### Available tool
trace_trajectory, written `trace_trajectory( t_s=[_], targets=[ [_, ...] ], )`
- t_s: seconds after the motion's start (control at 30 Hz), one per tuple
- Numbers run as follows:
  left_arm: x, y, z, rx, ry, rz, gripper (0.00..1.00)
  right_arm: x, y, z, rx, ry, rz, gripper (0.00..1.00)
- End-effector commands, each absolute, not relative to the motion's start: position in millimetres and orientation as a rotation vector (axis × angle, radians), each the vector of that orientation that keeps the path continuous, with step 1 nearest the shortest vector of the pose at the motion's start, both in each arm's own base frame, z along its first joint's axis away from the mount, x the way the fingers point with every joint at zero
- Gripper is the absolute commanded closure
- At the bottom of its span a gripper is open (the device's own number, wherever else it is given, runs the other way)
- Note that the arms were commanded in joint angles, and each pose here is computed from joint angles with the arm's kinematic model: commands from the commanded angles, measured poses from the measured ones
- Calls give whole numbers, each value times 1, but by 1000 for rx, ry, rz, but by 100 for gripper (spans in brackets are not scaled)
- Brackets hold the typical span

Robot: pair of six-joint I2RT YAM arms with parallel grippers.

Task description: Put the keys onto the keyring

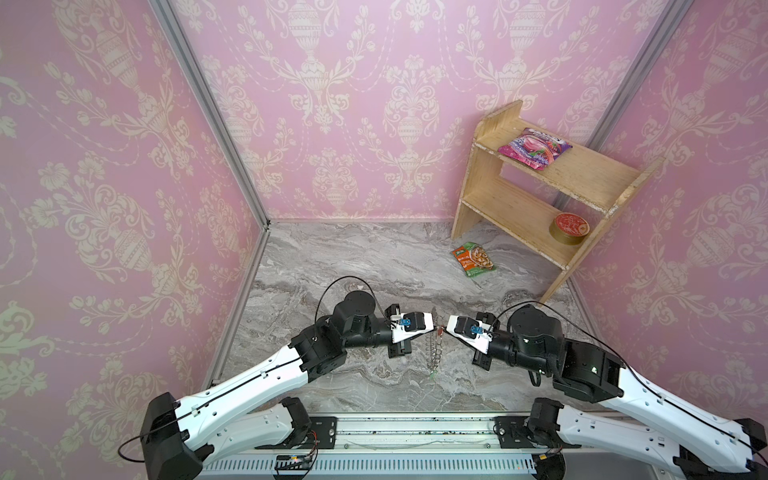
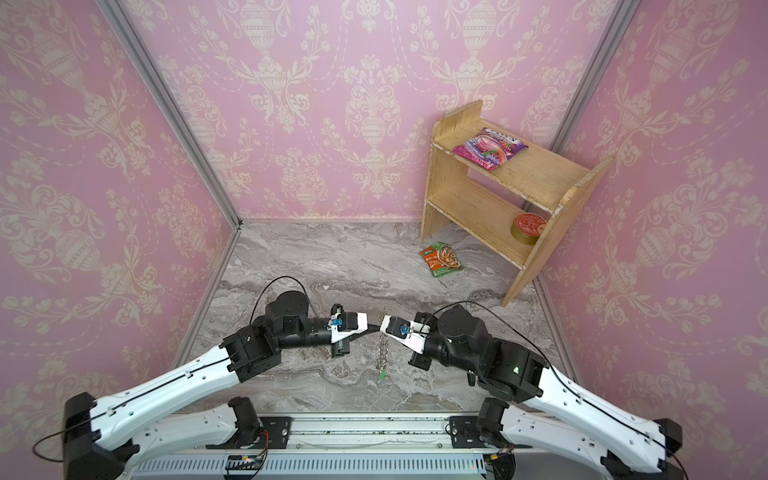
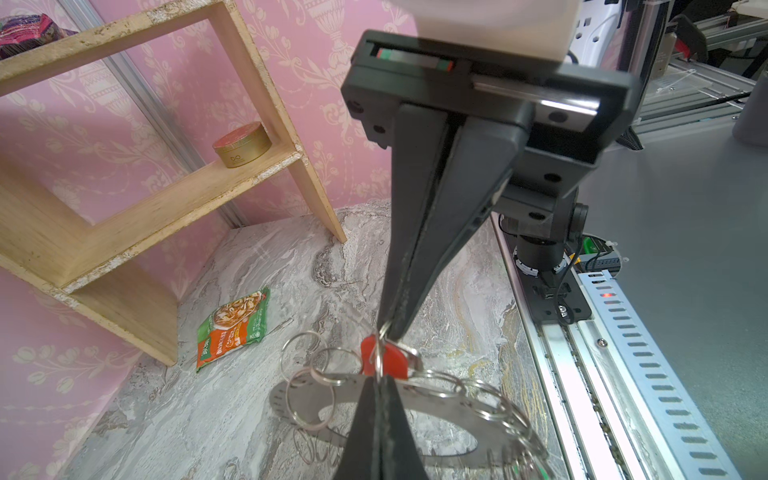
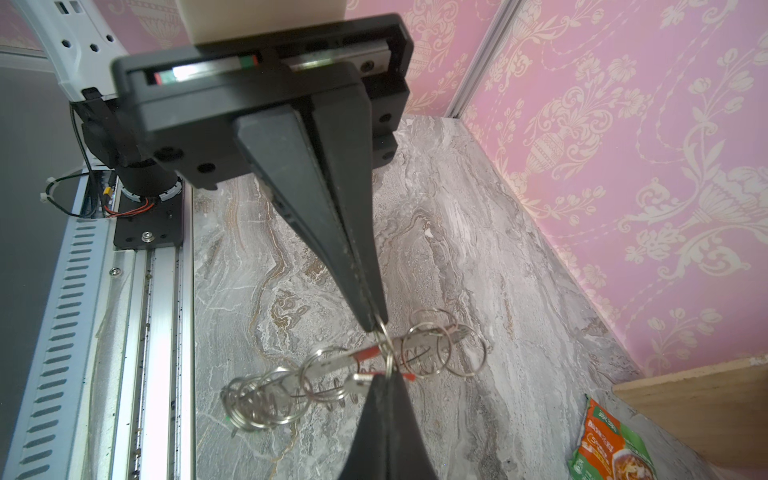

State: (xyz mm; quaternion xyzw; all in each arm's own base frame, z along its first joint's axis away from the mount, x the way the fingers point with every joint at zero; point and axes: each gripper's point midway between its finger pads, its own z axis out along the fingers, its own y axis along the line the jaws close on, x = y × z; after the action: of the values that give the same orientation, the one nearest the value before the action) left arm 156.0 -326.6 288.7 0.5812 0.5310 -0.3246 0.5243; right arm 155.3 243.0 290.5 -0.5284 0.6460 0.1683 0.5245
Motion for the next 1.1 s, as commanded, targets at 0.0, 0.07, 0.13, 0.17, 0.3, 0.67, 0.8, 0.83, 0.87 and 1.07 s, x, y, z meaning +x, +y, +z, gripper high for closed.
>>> trace_trajectory(
  t_s=[0.0, 0.07, 0.13, 0.17, 0.3, 0.67, 0.8, 0.83, 0.87, 1.07],
  targets=[
    [151, -330, 301, 1390, 1259, -835, 100, 149, 253, 318, -1253, 1445, 468, 100],
    [150, -331, 300, 1398, 1263, -844, 100, 149, 252, 319, -1253, 1444, 465, 100],
    [150, -331, 299, 1402, 1268, -849, 100, 149, 252, 319, -1251, 1442, 466, 100],
    [150, -332, 299, 1404, 1269, -850, 100, 148, 253, 318, -1255, 1445, 466, 100],
    [149, -332, 298, 1414, 1278, -861, 100, 148, 253, 317, -1261, 1442, 464, 100],
    [149, -333, 299, 1418, 1293, -889, 100, 143, 255, 315, -1284, 1436, 475, 100],
    [150, -333, 300, 1411, 1301, -904, 100, 142, 255, 315, -1294, 1432, 476, 100],
    [150, -333, 301, 1409, 1302, -908, 100, 141, 255, 313, -1300, 1434, 475, 100],
    [150, -333, 301, 1407, 1304, -913, 100, 141, 255, 314, -1301, 1433, 476, 100],
    [152, -332, 303, 1398, 1310, -930, 100, 140, 256, 310, -1317, 1441, 472, 100]
  ],
)
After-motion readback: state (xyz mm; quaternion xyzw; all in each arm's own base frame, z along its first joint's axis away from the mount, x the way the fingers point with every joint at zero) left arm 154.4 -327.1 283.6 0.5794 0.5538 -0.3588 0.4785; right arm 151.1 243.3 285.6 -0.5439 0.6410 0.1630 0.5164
